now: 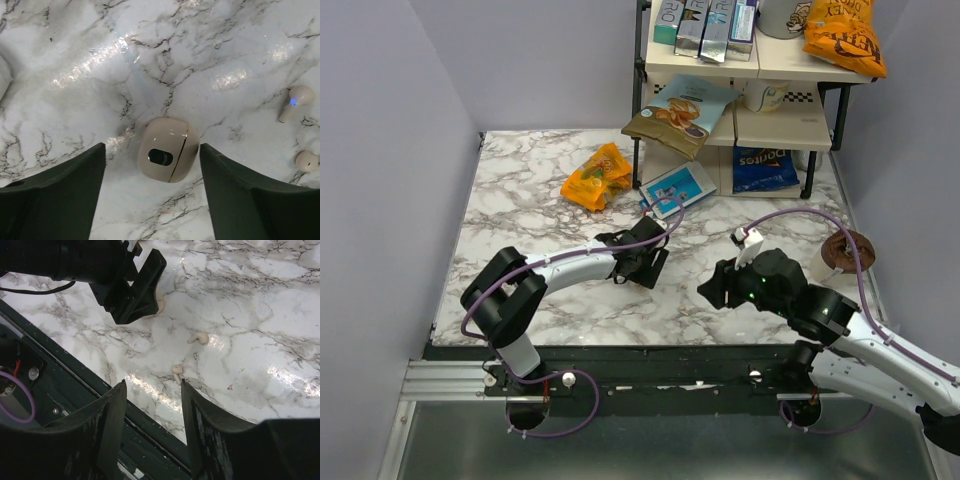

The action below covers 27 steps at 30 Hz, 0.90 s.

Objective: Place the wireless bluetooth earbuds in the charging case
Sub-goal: Adjust the charging case at the center of the board.

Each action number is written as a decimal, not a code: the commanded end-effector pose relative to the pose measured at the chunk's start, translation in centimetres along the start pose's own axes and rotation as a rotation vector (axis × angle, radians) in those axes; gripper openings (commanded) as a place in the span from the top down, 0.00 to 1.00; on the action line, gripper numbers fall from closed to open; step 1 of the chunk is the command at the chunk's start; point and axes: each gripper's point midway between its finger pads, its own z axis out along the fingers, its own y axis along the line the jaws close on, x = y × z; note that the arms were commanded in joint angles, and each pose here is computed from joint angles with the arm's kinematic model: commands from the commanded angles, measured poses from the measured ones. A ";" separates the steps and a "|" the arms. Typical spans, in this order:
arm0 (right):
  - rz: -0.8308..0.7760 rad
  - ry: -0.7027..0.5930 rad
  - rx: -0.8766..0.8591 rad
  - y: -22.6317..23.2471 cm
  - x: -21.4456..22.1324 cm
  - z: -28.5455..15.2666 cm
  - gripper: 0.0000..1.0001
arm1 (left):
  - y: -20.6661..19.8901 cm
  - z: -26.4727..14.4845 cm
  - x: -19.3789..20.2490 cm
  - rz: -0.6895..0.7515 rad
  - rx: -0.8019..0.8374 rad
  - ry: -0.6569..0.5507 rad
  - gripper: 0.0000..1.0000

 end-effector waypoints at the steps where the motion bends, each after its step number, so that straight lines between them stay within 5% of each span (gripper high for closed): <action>1: -0.015 0.003 0.034 -0.8 0.2 -0.3 0.44 | -1.2 0.0 0.9 0.041 0.066 0.043 0.23; 6: -0.018 0.007 0.043 -1.0 0.3 -0.1 0.44 | -1.4 0.4 2.3 0.035 0.076 0.072 0.24; 9: -0.015 0.016 0.035 -0.8 0.4 0.0 0.44 | -1.4 0.5 2.4 0.035 0.069 0.075 0.13; 13: -0.015 0.012 0.032 -0.8 0.4 0.0 0.44 | -1.5 0.7 2.7 0.054 0.072 0.093 0.14; 16: -0.017 -0.002 0.035 -0.9 0.1 -0.3 0.44 | -1.5 1.0 2.9 0.059 0.069 0.108 0.24; 24: -0.006 -0.036 0.020 -0.4 -0.8 -1.1 0.44 | -1.4 1.5 3.0 -0.044 0.037 0.089 0.94; 27: 0.008 -0.055 0.017 -0.3 -1.3 -1.3 0.44 | -1.5 1.5 2.2 -0.193 0.001 0.063 1.00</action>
